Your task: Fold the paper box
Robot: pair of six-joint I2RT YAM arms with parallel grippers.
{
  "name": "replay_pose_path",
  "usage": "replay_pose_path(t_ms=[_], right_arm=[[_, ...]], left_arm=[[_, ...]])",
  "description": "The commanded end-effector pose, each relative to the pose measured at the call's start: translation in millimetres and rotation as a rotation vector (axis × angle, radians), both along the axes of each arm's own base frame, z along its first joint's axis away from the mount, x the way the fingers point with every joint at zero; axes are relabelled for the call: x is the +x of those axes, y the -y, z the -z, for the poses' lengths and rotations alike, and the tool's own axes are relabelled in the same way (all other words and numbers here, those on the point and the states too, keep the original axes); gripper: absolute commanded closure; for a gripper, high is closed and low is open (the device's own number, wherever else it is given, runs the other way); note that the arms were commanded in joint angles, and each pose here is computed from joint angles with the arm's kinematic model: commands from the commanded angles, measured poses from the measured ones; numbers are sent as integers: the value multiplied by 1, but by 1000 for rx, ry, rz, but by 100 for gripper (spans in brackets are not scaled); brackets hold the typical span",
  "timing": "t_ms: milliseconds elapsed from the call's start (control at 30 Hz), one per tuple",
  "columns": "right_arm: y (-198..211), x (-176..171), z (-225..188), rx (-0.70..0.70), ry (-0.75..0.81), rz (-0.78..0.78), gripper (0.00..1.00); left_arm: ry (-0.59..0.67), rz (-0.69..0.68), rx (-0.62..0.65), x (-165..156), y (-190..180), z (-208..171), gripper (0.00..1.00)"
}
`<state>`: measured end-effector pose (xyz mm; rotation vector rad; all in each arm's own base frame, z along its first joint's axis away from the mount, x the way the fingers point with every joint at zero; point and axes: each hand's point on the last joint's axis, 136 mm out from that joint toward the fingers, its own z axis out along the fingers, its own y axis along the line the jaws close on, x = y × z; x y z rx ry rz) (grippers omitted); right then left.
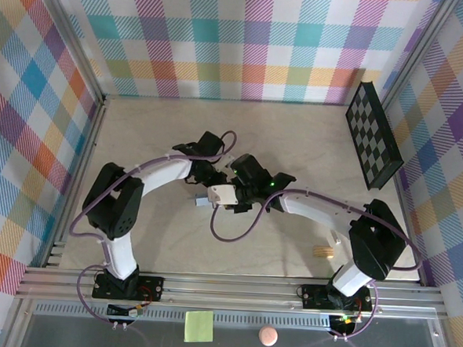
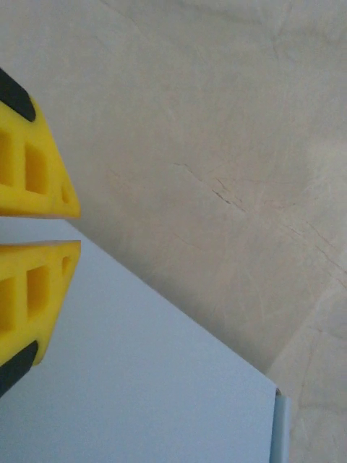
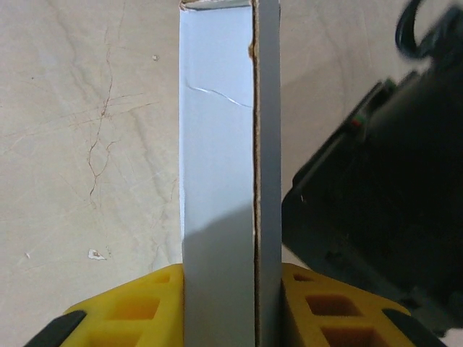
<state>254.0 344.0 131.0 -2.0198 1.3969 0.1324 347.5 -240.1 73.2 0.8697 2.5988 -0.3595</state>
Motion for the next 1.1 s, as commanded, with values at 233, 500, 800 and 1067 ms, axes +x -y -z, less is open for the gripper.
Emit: replay_pose_path(t_ms=[233,500,800,1067], right_arm=[[11,1,-31,9,-233,82,72],[13,22,-31,-42,-369,145,71],[6,49,-18,-76,-456,188,69],[11,54,-10,-86,-507,209,54]], left_arm=[[226,-366,-410,26,-58,-107,77],[262,-461,-518,-1,-92,-138,68],[193,-431,-591,-35,-88,-142,66],[97,-430,-590,-49,-84,-118,66]])
